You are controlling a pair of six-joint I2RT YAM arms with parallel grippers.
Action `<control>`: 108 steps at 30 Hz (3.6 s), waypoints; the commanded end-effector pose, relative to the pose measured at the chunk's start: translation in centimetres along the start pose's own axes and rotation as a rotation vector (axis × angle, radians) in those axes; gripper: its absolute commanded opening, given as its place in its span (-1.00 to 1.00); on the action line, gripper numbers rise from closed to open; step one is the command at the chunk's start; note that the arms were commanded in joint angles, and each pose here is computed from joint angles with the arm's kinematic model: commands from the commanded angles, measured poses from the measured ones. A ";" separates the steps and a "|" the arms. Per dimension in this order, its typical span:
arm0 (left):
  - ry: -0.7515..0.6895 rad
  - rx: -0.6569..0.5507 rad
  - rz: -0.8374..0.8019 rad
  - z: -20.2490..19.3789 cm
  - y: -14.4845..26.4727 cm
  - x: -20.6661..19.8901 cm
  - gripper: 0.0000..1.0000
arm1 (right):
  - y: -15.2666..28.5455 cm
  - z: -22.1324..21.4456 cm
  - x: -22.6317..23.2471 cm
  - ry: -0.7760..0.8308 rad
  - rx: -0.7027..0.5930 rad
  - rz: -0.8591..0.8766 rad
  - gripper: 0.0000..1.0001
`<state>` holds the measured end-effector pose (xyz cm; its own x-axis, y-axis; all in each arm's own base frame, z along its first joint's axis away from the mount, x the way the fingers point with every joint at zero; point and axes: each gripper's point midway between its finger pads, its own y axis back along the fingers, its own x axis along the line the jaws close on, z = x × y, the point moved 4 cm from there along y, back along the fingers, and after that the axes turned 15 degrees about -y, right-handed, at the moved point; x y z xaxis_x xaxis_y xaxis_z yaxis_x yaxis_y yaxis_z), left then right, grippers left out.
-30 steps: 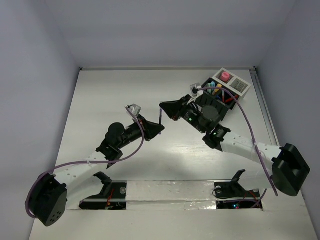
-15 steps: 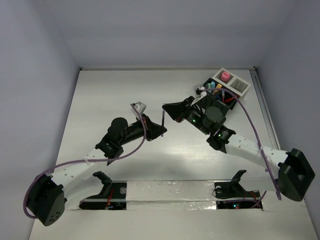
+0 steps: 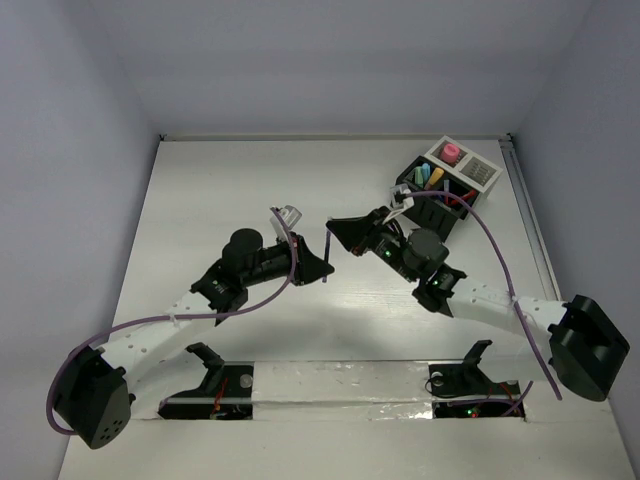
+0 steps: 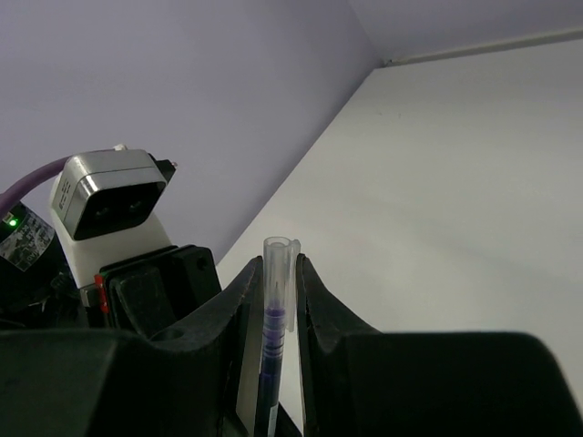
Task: Sort the stationery into containers
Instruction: Close the pen cap on the pen, then place the pen in the storage box, then reset both arms
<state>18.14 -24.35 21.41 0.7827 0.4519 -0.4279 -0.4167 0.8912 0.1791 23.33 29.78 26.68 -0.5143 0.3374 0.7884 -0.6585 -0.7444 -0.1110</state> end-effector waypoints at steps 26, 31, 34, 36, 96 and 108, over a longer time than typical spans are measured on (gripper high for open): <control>-0.139 -0.275 -0.088 4.4 -0.4 -1.6 0.00 | -1.2 8.8 -3.2 0.057 -0.185 -0.328 -1.00; -0.167 -0.281 -0.081 3.9 0.4 -2.1 0.39 | -0.3 15.7 -5.1 0.096 -0.340 -0.413 -1.00; -0.186 -0.307 -0.069 4.0 1.1 -2.6 0.53 | 2.5 20.5 -6.9 0.175 -0.491 -0.541 -1.00; -0.194 -0.321 -0.033 3.9 1.4 -2.1 0.96 | 5.4 23.8 -9.3 0.252 -0.621 -0.700 -1.00; -0.219 -0.702 0.220 16.1 13.6 -7.0 0.98 | 20.5 19.4 9.4 0.260 -0.614 -0.110 1.00; -0.263 -0.687 0.355 15.8 15.6 -5.8 0.98 | 22.1 18.2 8.0 0.265 -0.613 -0.205 1.00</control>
<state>13.94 -12.14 41.38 0.6050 0.7570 -0.2470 -0.7771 0.4937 -0.3903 13.07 5.12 43.55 -0.4701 0.6076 0.6402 -0.8698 -0.1959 -0.4528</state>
